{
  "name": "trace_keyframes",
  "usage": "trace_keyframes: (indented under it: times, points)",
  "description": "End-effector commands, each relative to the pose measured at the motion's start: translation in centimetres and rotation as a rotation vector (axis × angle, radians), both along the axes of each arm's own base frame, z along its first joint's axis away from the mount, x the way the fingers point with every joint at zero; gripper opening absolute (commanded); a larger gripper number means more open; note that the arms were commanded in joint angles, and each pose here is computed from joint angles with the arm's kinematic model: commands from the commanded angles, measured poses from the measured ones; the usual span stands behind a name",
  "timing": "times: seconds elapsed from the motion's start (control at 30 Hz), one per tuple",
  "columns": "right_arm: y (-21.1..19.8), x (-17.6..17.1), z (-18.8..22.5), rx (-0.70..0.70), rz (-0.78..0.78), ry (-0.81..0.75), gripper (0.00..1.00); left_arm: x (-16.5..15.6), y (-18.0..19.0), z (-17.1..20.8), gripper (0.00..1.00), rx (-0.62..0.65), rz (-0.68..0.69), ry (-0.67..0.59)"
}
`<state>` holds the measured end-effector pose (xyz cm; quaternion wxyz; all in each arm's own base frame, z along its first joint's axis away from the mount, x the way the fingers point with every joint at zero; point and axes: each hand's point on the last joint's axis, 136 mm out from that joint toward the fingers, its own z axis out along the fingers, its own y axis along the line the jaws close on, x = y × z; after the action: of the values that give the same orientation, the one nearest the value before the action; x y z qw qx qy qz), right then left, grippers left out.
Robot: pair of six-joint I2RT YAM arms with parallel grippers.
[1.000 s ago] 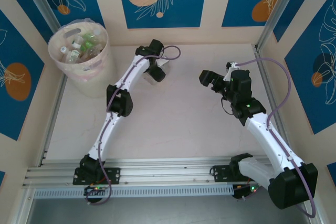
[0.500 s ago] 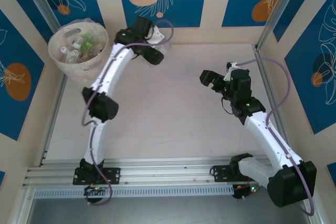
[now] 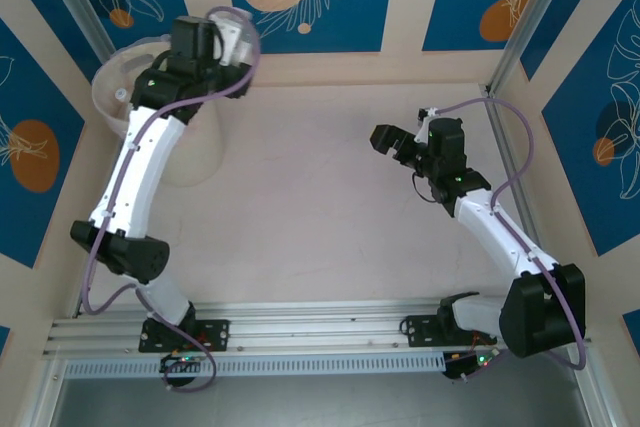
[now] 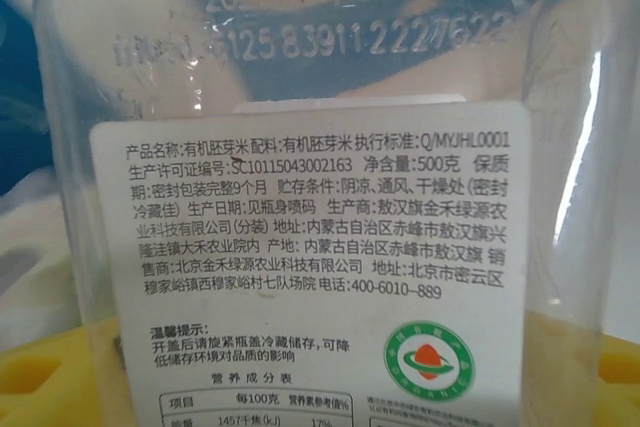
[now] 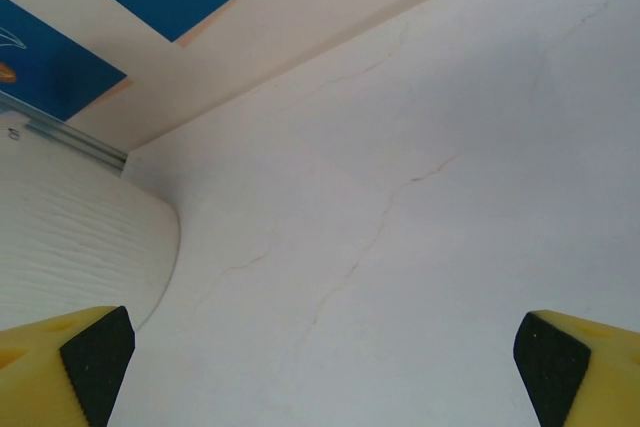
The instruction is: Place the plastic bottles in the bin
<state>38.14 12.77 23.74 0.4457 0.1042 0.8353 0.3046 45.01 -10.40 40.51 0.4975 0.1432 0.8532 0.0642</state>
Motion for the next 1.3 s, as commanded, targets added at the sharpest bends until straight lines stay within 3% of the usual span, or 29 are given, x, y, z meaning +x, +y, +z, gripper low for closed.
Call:
trace_keyframes:
  times: [0.0, 0.17, 0.37, 0.53, 0.6, 0.67, 1.03, 1.17, 1.27]
  points:
    - [0.8, 0.5, 2.0, 0.040, 0.027, -0.045, 1.00, -0.3, 8.6, 1.2, 0.72, -0.070, 0.319, -0.073]
    - [0.4, 0.2, 1.4, 0.031, 0.011, -0.040, 0.99, -0.8, 15.8, 0.5, 0.71, -0.159, 0.499, -0.066]
    - [-0.1, 0.1, 0.4, 0.026, -0.008, -0.036, 0.99, -0.9, 20.2, -1.3, 0.71, -0.224, 0.625, 0.004]
    - [-0.3, 0.2, -0.1, 0.018, -0.008, -0.023, 1.00, -0.5, 20.0, -4.0, 0.74, -0.236, 0.629, 0.140]
    - [-0.3, 0.1, 0.0, 0.019, -0.008, -0.025, 1.00, -0.7, 20.5, -4.4, 0.83, -0.223, 0.660, 0.168]
    - [-0.4, 0.0, -0.1, 0.019, -0.010, -0.022, 0.99, -0.9, 20.6, -4.5, 1.00, -0.214, 0.675, 0.192]
    - [-0.6, -0.1, -0.6, 0.026, -0.020, -0.005, 1.00, 1.3, 18.9, -0.7, 1.00, -0.275, 0.547, 0.102]
    - [-0.7, -0.1, -0.9, 0.024, -0.024, -0.001, 1.00, 3.7, 18.3, -1.5, 1.00, -0.319, 0.501, 0.105]
    - [-0.7, -0.2, -1.0, 0.023, -0.025, 0.003, 1.00, 5.2, 17.1, -3.9, 1.00, -0.371, 0.449, 0.178]
